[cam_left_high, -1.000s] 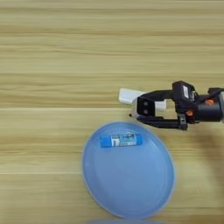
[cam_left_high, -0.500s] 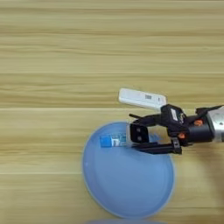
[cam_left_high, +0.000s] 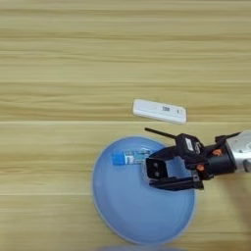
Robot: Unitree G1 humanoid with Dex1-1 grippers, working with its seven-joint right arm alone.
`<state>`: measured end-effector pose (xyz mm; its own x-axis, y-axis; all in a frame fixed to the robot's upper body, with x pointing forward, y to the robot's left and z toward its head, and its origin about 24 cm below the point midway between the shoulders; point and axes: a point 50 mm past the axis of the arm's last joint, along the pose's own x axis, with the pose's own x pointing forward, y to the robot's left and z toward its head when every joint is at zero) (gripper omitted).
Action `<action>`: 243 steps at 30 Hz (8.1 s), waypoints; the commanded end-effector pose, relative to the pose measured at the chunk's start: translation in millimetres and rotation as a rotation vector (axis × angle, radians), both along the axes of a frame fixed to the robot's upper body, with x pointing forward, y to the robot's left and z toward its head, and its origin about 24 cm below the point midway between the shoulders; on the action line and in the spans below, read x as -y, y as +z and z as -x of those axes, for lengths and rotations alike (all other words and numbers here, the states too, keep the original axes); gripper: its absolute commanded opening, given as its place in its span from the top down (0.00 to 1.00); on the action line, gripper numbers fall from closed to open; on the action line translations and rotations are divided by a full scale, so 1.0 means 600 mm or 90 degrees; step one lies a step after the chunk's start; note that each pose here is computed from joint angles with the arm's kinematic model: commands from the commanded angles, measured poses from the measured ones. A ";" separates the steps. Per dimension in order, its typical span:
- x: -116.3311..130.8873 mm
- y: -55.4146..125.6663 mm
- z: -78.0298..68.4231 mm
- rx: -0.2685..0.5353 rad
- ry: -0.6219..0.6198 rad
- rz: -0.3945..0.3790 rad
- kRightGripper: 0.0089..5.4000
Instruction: Move the objects on the table
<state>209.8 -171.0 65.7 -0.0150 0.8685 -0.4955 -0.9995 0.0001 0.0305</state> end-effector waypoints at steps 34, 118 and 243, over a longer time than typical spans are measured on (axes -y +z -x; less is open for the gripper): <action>0.005 -0.017 -0.028 0.054 -0.011 0.052 0.54; 0.084 0.024 -0.244 0.134 -0.324 0.082 0.05; 0.051 0.048 -0.007 0.072 0.040 0.011 0.46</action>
<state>207.4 -195.9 79.2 -0.0623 0.8763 -0.4777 -0.9976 -0.0696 0.0023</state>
